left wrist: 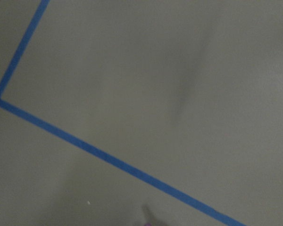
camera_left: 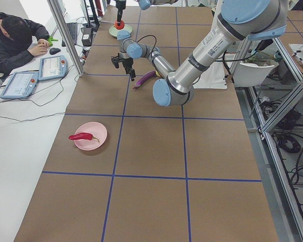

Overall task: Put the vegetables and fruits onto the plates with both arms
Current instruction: 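Grasp the purple eggplant with the left gripper while the right carries the pomegranate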

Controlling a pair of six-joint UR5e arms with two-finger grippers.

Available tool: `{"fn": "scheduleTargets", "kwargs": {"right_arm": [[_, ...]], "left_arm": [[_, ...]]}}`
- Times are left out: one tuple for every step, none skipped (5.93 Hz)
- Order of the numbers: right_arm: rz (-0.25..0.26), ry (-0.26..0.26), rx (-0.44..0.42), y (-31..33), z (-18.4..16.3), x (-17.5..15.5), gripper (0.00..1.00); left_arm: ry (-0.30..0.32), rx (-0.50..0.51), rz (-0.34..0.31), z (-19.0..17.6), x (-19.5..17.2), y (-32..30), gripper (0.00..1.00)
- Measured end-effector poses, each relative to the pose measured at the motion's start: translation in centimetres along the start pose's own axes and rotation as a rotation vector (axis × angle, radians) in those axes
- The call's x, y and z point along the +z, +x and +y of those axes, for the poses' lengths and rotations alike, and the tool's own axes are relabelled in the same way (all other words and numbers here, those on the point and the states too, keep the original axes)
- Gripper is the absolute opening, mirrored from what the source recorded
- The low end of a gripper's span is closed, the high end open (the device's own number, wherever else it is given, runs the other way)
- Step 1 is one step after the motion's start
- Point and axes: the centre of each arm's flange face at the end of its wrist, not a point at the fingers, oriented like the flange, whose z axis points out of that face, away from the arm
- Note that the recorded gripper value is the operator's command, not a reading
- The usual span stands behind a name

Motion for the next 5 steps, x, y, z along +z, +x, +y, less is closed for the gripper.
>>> {"fn": "scheduleTargets", "kwargs": {"right_arm": [[0.038, -0.005, -0.048, 4.5, -1.3, 0.3, 0.00], [0.066, -0.013, -0.076, 8.0, -2.1, 0.9, 0.00], [0.083, -0.007, -0.087, 11.2, -3.0, 2.1, 0.00], [0.090, 0.014, -0.097, 14.5, -3.9, 3.9, 0.00], [0.096, 0.034, -0.111, 17.4, -4.6, 5.0, 0.00]], "left_arm": [[-0.004, -0.021, -0.004, 3.0, 1.3, 0.7, 1.00], [0.003, -0.022, -0.004, 5.3, 3.1, 1.0, 1.00], [0.005, -0.018, -0.004, 7.0, 4.9, 1.2, 1.00], [0.007, -0.011, -0.010, 8.1, 6.3, 1.2, 0.95], [0.011, -0.006, -0.016, 8.7, 7.1, 1.2, 0.68]]}}
